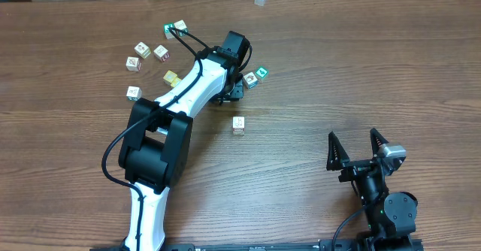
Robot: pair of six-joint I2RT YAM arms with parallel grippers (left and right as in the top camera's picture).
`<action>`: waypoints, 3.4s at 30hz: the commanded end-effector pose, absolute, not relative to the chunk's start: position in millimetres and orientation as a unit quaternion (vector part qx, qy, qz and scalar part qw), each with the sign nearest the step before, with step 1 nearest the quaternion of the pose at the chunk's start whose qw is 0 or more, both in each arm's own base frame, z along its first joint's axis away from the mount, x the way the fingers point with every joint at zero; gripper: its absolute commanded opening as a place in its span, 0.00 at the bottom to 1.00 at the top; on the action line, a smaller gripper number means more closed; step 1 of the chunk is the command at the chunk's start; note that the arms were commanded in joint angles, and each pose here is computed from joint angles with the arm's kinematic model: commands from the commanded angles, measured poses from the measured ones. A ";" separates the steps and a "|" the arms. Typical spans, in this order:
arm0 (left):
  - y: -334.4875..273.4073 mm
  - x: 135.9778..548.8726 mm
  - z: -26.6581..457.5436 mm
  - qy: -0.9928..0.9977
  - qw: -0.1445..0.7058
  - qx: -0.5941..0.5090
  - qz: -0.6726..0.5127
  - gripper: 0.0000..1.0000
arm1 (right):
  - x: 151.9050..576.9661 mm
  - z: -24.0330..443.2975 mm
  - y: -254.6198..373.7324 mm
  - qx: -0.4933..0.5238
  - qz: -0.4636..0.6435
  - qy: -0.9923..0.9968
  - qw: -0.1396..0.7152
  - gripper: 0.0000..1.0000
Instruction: Form a tower
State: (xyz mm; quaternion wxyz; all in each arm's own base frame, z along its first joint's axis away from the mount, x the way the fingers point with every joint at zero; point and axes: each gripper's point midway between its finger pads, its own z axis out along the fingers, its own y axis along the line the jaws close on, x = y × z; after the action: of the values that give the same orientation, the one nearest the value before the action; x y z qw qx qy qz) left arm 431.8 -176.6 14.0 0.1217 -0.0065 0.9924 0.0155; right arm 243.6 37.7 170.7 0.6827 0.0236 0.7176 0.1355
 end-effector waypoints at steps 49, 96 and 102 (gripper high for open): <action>-171.4 410.2 53.8 0.993 0.120 -0.005 0.014 0.28 | 243.7 169.6 37.1 0.026 0.137 0.715 0.685 1.00; -164.1 420.2 1.9 0.991 0.118 0.053 0.043 0.39 | 243.7 169.6 37.1 0.026 0.137 0.715 0.685 1.00; -166.2 424.2 2.8 0.990 0.126 0.052 0.040 0.37 | 243.7 169.6 37.1 0.026 0.137 0.715 0.685 1.00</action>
State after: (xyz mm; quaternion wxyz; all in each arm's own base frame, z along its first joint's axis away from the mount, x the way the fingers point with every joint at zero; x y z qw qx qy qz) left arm 425.5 -170.3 12.0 0.1337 0.0424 0.9897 0.0284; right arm 243.7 37.6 170.6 0.6827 0.0236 0.7177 0.1352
